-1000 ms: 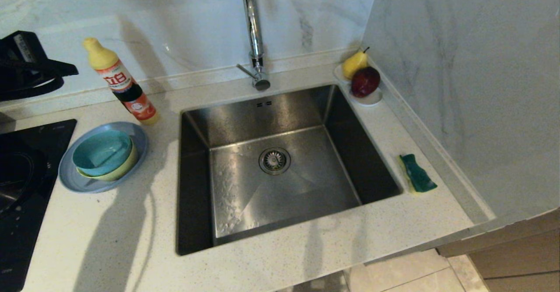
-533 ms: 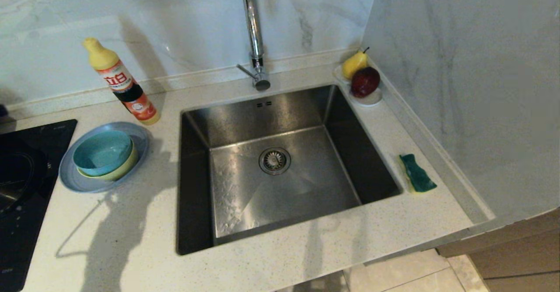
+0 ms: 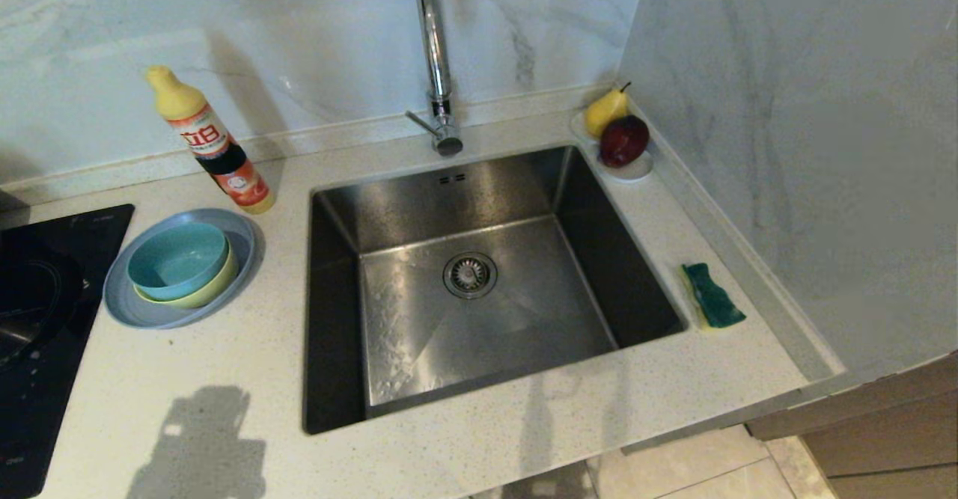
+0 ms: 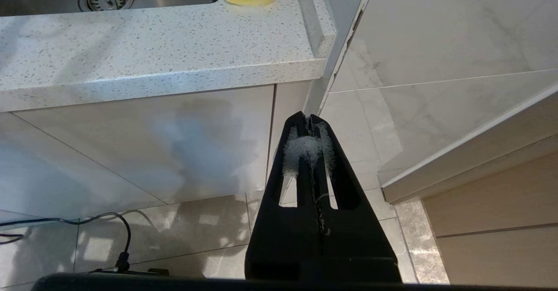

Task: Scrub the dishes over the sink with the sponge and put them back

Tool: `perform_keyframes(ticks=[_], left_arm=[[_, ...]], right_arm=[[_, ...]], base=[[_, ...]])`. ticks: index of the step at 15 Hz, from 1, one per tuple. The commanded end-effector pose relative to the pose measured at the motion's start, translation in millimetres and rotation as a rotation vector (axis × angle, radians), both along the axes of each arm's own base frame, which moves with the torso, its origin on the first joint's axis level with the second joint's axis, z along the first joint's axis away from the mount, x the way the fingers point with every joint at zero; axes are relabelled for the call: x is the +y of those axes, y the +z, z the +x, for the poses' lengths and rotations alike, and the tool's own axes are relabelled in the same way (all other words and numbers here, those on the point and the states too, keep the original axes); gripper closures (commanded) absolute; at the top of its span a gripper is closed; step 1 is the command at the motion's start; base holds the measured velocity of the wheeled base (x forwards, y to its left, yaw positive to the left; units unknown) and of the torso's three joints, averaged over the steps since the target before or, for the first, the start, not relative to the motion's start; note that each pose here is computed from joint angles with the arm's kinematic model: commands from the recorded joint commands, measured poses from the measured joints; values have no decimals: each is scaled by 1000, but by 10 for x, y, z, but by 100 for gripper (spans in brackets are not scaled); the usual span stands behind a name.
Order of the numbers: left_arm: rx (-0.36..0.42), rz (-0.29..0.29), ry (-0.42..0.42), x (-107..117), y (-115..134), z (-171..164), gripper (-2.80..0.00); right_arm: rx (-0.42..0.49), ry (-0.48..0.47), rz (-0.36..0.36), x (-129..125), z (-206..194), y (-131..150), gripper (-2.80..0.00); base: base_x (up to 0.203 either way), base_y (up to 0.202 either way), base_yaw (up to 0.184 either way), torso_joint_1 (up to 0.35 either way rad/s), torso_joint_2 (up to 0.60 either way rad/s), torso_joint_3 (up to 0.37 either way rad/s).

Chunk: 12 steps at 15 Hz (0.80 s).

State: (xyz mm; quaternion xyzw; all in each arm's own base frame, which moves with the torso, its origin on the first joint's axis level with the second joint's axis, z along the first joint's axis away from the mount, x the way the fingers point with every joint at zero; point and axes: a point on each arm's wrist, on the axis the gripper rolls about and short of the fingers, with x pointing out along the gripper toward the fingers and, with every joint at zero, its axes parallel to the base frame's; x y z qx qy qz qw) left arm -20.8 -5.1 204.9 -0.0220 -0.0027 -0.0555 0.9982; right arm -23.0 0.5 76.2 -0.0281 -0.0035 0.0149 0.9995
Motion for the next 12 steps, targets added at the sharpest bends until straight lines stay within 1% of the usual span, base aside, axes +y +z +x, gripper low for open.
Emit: perform_keyframes(ticks=[1, 2, 3, 4, 6, 8, 10, 12], left_arm=[[-3, 34, -2, -1, -221, -27, 0], [6, 75, -5, 0, -270, -11, 0], [32, 124, -6, 2, -377, 26, 0], [49, 150, -5, 5, -492, 69, 0], [42, 173, 6, 13, -716, 157, 0], [29, 196, 54, 26, -926, 215, 0], [70, 201, 95, 38, -1127, 237, 0], [79, 194, 94, 38, -1144, 237, 0]], right_arm=[[-2, 1, -1, 0, -1, -1, 0], [0, 1, 1, 0, 0, -1, 0], [-2, 1, -1, 0, -1, -1, 0], [-1, 1, -1, 0, -1, -1, 0], [-2, 1, -1, 0, -1, -1, 0], [-2, 1, -1, 0, -1, -1, 0], [0, 1, -1, 0, 0, -1, 0], [-1, 1, -1, 0, 0, -4, 0]], base=[[0, 0, 0, 0, 0, 0], [0, 0, 0, 0, 0, 0], [0, 0, 0, 0, 0, 0], [0, 0, 0, 0, 0, 0], [0, 0, 0, 0, 0, 0], [0, 0, 0, 0, 0, 0], [0, 0, 0, 0, 0, 0], [0, 0, 0, 0, 0, 0]])
